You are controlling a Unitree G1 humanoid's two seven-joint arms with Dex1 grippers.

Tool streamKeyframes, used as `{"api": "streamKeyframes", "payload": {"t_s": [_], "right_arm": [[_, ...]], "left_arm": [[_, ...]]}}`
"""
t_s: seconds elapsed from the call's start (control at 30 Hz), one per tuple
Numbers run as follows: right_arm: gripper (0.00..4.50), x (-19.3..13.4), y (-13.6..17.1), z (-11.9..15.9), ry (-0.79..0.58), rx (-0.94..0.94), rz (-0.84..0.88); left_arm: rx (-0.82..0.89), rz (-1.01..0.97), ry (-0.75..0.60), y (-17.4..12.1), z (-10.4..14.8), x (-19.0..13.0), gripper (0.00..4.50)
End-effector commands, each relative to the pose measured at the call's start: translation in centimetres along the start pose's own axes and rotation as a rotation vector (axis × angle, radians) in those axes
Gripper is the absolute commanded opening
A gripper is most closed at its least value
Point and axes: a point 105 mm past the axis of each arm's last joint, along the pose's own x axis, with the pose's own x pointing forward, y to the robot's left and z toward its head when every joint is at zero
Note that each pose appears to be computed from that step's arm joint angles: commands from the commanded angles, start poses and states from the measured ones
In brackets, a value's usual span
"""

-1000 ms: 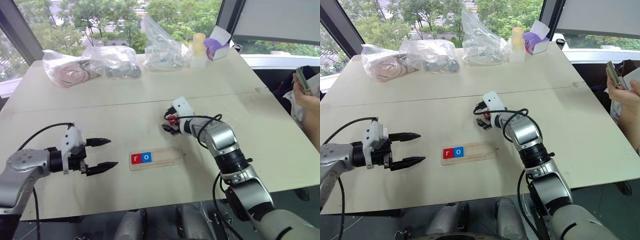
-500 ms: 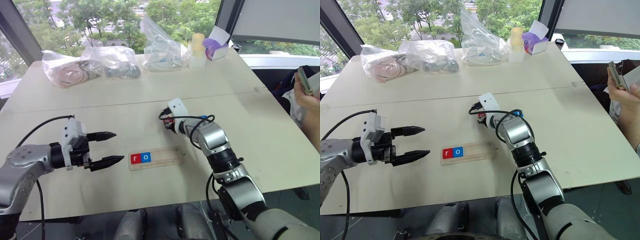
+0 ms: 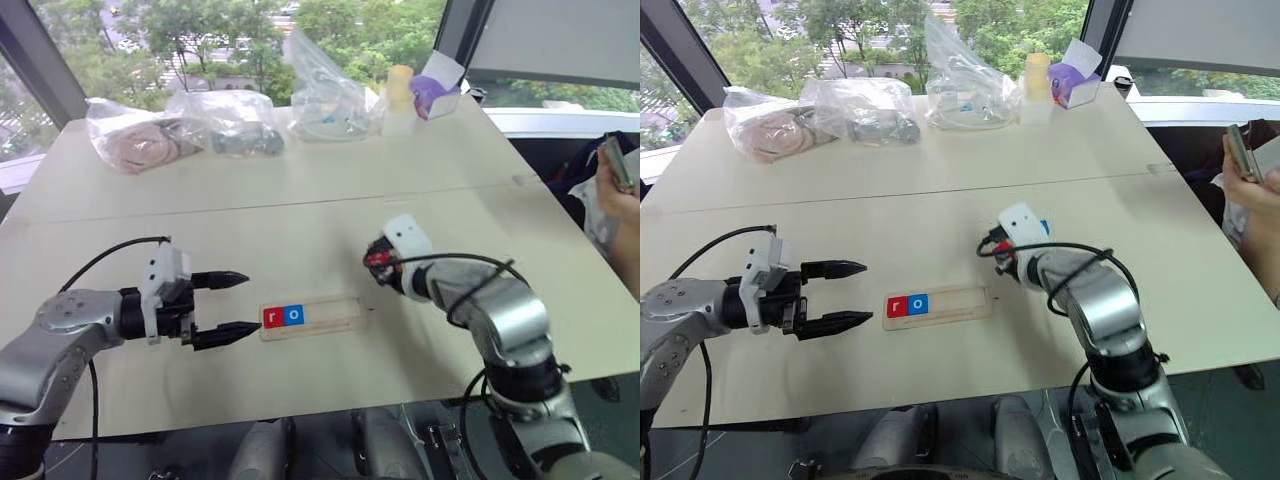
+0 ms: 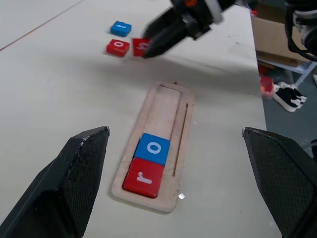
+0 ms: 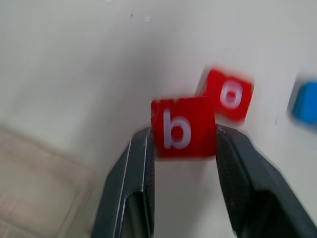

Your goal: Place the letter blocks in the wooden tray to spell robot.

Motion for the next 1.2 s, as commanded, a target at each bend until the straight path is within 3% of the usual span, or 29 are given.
{"api": "streamKeyframes", "payload": {"t_s": [0.03,0.33,0.63,0.83,0.93,1.07,1.2], "right_arm": [[1.13,-1.8,-0.6,0.1,-0.041,-0.005,-0.042],[1.13,-2.8,-1.3,-3.6,-0.007,0.114,-0.115],[1.13,-2.4,-1.3,-4.3,0.007,0.184,-0.122],[4.27,-3.6,-2.1,-2.4,-0.01,0.023,-0.052],[4.45,-4.5,-2.4,-1.2,-0.024,-0.098,0.014],[4.45,-6.1,-3.0,1.1,-0.161,-0.487,0.296],[4.45,-5.3,-4.5,0.0,-0.153,-0.541,0.423]], "left_arm": [[0.028,-0.01,-0.013,-0.1,0.5,0.1,4.5],[0.039,-0.042,-0.021,0.0,0.4,0.9,4.5],[0.043,-0.043,-0.026,0.1,0.3,1.3,4.5],[0.048,-0.036,-0.025,0.1,0.5,1.3,4.5],[0.048,-0.034,-0.024,0.1,0.5,1.3,4.5],[0.054,-0.032,-0.021,0.1,0.5,1.2,4.5],[0.06,-0.035,-0.023,-0.1,0.6,1.3,4.5]]}}
